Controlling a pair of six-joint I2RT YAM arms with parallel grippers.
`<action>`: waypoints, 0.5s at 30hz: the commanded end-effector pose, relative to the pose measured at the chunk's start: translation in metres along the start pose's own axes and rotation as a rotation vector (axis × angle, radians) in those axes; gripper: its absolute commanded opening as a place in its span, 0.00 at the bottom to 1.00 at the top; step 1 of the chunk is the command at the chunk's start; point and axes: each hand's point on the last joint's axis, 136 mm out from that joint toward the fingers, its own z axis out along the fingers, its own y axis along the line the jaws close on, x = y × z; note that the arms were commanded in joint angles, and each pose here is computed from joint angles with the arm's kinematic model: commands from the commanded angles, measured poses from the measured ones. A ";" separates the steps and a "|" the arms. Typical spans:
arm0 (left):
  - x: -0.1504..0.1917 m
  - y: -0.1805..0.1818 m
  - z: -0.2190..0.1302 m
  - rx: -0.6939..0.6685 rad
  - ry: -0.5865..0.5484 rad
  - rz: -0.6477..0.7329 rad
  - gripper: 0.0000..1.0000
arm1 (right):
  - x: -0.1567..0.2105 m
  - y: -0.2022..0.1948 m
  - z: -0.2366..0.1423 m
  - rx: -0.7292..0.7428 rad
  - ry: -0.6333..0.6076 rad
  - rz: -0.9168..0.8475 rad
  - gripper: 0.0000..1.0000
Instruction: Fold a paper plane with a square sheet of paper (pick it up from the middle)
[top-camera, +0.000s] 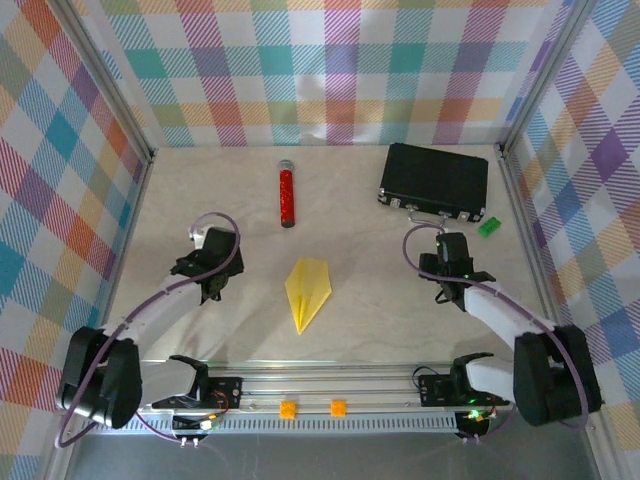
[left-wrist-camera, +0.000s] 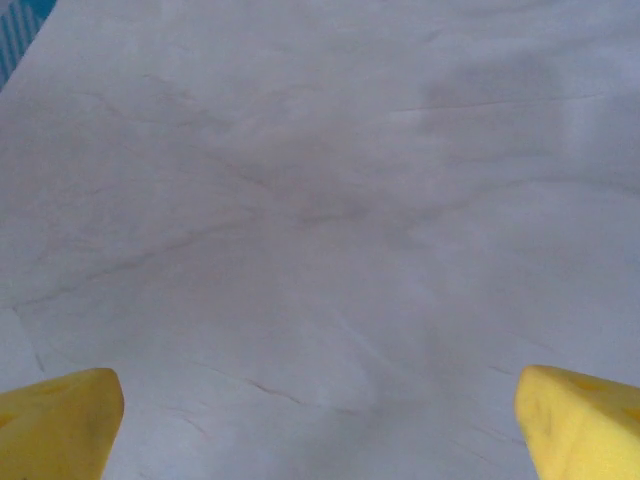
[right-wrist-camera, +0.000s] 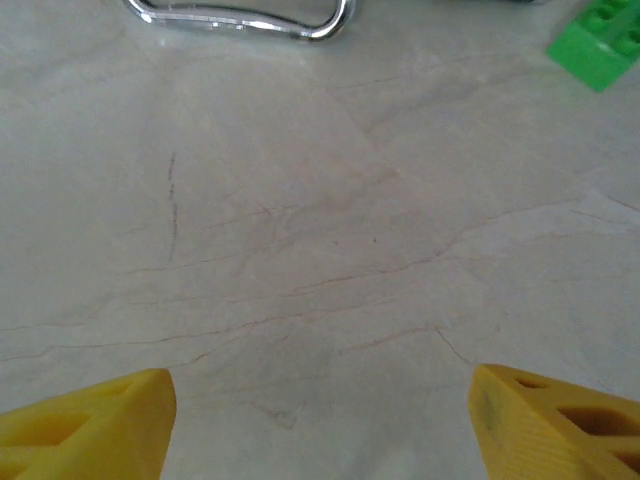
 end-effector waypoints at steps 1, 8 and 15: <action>-0.032 -0.005 0.029 0.046 -0.145 0.011 1.00 | -0.058 0.020 0.008 -0.125 -0.257 -0.060 0.78; -0.070 -0.037 0.045 0.176 -0.421 0.038 1.00 | -0.092 0.053 0.019 -0.289 -0.427 -0.219 0.80; -0.049 -0.028 0.054 0.270 -0.482 -0.044 1.00 | -0.083 0.026 0.027 -0.335 -0.507 -0.058 0.82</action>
